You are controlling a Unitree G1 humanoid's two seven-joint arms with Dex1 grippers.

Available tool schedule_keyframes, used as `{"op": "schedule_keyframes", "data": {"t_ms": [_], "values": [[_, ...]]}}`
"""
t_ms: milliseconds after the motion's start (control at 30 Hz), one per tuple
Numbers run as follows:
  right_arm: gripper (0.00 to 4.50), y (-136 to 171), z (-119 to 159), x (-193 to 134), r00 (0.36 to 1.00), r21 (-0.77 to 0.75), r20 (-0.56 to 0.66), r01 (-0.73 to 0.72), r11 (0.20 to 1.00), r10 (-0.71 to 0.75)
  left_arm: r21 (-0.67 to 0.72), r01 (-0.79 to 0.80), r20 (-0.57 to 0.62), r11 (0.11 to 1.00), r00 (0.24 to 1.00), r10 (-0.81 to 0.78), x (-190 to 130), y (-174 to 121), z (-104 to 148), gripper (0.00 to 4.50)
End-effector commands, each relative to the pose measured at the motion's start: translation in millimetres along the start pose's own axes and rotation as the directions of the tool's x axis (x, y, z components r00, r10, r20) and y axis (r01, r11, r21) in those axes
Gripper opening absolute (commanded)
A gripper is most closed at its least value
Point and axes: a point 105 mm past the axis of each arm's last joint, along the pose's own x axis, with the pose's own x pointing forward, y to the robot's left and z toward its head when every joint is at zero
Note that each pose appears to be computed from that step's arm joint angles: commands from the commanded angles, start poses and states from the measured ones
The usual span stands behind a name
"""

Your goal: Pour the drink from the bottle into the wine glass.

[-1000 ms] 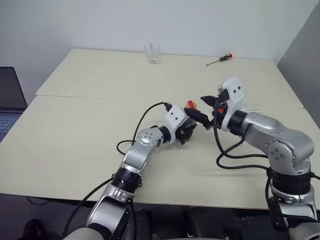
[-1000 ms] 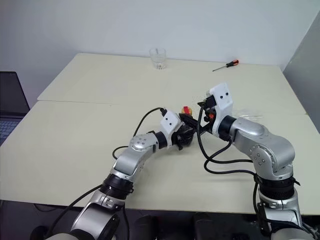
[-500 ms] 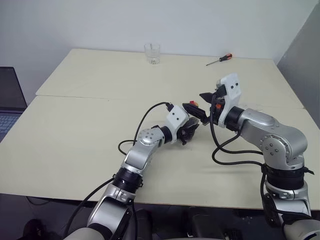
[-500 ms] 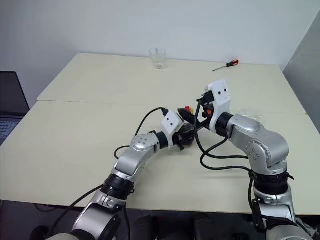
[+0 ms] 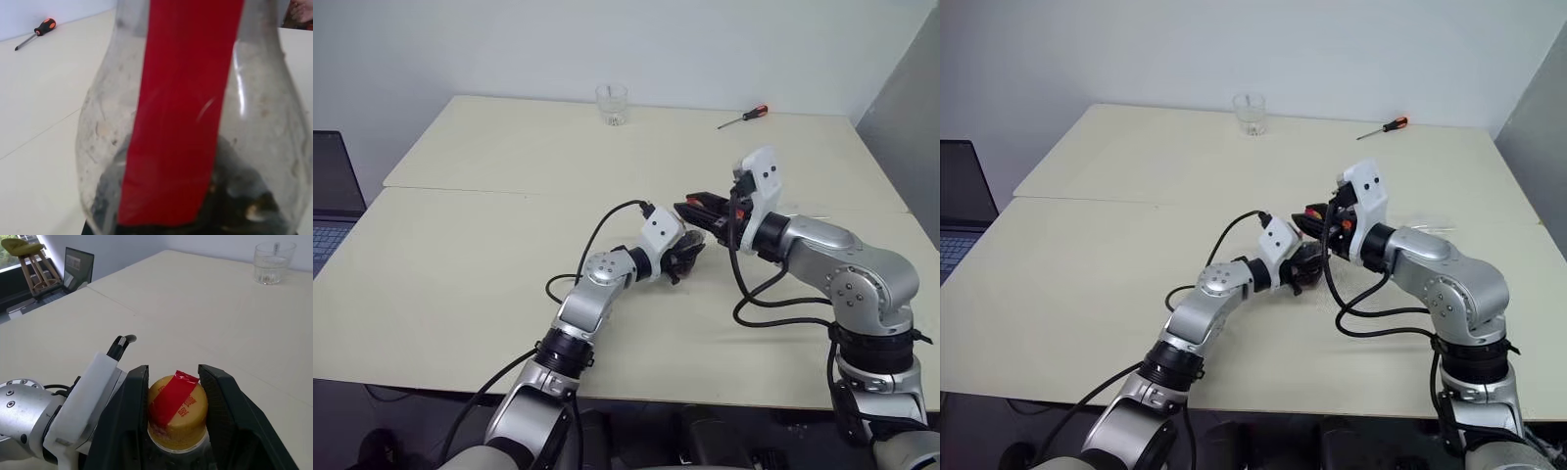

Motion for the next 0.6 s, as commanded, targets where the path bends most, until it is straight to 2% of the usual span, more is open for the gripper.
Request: {"op": "schedule_keyframes", "data": {"t_ms": [33, 267, 467, 600], "values": [[1.24, 4, 19, -7, 0.990, -0.093, 0.045, -0.129, 0.987, 0.134, 0.035, 0.013, 0.056, 0.999, 0.998, -0.015, 2, 0, 19, 1.26], [1.24, -20, 27, -5, 0.947, -0.229, -0.030, -0.317, 0.920, 0.319, 0.040, 0.033, 0.056, 0.999, 0.998, -0.036, 0, -1, 20, 1.26], [1.24, -21, 25, -2, 0.888, -0.280, -0.099, -0.458, 0.844, 0.449, 0.018, 0.079, 0.066, 0.997, 0.995, -0.080, -4, -8, 21, 1.24], [1.24, -24, 25, 1, 0.875, -0.298, -0.107, -0.481, 0.824, 0.472, 0.009, 0.137, 0.074, 0.991, 0.988, -0.137, -9, -14, 24, 1.24]]}}
